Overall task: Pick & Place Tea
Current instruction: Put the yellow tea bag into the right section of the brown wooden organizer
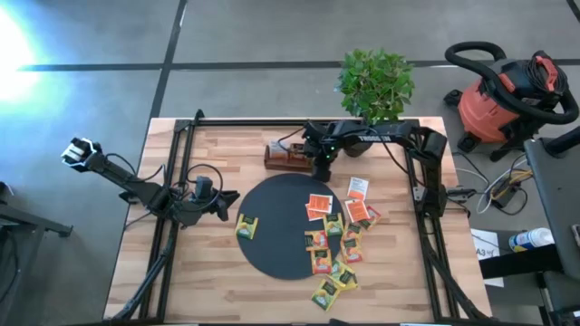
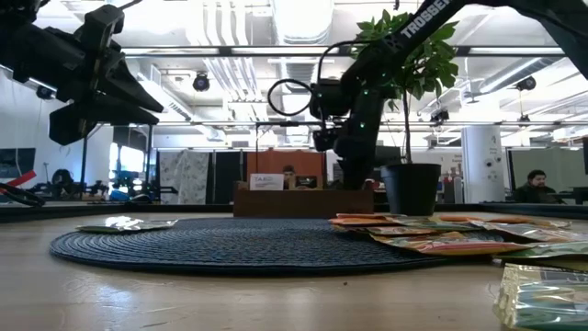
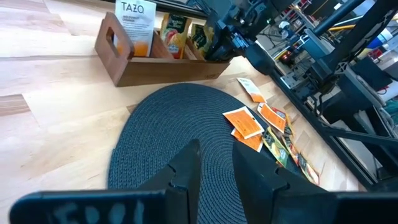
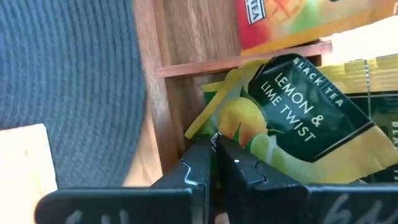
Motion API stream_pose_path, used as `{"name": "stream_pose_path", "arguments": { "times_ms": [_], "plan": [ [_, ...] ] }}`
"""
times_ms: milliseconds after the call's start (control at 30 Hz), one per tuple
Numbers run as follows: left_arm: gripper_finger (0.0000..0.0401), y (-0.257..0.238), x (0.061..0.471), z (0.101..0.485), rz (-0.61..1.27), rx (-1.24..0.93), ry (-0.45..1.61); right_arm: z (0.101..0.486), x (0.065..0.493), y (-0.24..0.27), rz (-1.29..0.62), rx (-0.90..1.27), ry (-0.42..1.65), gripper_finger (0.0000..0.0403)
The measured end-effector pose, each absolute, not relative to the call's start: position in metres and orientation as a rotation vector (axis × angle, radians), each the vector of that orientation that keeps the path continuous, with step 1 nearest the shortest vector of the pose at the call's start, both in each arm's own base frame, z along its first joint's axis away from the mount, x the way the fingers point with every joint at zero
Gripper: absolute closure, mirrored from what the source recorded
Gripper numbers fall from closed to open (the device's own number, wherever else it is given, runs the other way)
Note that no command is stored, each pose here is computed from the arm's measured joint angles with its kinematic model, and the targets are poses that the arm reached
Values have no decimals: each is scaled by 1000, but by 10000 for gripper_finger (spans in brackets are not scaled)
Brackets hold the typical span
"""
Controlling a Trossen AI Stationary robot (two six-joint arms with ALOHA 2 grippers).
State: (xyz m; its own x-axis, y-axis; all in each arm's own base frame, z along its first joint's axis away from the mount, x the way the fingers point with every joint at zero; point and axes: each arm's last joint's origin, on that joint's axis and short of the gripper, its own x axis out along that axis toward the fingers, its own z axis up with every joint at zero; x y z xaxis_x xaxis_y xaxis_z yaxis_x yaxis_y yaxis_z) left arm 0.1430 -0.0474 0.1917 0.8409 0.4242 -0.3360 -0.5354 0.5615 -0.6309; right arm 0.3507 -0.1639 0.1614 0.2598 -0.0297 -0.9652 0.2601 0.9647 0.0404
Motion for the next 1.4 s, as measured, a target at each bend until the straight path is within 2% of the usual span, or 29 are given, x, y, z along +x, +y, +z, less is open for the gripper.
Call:
{"name": "stream_pose_path", "arguments": {
  "times_ms": [167, 333, 700, 1100, 1267, 1400],
  "plan": [
    [311, -47, 143, 192, 568, -793, 153, 167, 354, -164, -204, 192, 1244, 374],
    [311, -47, 143, 192, 568, -795, 152, 196, 354, -167, -302, 120, 1128, 374],
    [311, -47, 143, 191, 569, -787, 156, 213, 347, -167, -386, 117, 1107, 374],
    [311, -47, 141, 188, 576, -764, 199, 210, 348, -138, -124, 213, 1168, 374],
    [311, -50, 139, 181, 469, -816, 366, 211, 357, -116, -26, 300, 1136, 368],
    [311, -55, 139, 176, 379, -892, 507, 213, 366, -101, -29, 337, 1098, 338]
  ]
}}
